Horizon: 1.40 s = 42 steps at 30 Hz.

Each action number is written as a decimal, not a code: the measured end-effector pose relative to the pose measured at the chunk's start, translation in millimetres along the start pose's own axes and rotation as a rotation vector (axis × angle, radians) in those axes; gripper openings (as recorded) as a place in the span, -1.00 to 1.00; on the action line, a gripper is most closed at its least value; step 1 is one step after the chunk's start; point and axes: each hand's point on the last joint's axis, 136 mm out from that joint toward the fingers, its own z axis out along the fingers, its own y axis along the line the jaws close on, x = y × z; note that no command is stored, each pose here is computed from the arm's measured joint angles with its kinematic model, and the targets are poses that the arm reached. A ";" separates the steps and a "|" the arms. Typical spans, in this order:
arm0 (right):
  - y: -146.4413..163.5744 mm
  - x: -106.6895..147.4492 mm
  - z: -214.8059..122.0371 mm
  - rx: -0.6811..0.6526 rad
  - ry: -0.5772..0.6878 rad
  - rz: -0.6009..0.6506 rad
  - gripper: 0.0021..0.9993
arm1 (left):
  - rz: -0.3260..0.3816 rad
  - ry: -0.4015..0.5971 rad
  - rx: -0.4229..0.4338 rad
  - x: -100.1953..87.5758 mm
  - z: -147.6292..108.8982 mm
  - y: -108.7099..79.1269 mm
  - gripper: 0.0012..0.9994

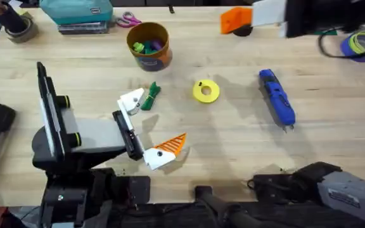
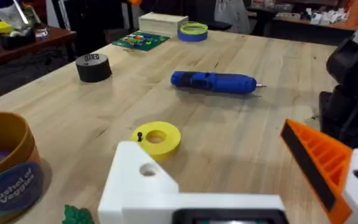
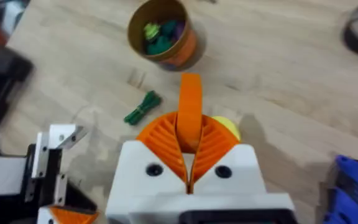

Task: Pick up the gripper from the table and insert it into the empty holder that is missing its gripper. Then pick up a screw, insert it into the mounting hole, and use the screwdriver to tighten it. Finally, clean up the table by picking up the vegetable and placing it into the bucket.

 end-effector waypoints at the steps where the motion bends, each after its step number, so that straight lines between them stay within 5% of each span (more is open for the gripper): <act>1: 2.2 1.9 6.1 -0.028 -0.001 0.005 -0.98 | 0.000 0.000 0.000 0.0 0.0 0.0 0.97; 12: 51.5 -4.0 41.3 -0.493 -0.147 0.056 -0.98 | 0.000 0.000 0.000 0.0 0.0 -0.1 0.97; 15: 50.8 0.4 39.0 -0.668 -0.207 0.140 -0.99 | 0.000 0.000 0.000 0.0 0.0 -0.1 0.97; 22: 43.4 21.9 29.8 -0.824 -0.235 0.259 -0.99 | 0.000 0.000 0.001 0.0 0.0 -0.1 0.97; 42: 45.8 110.3 82.3 -0.958 0.212 0.620 -0.99 | 0.000 0.000 0.003 0.0 0.0 -0.5 0.97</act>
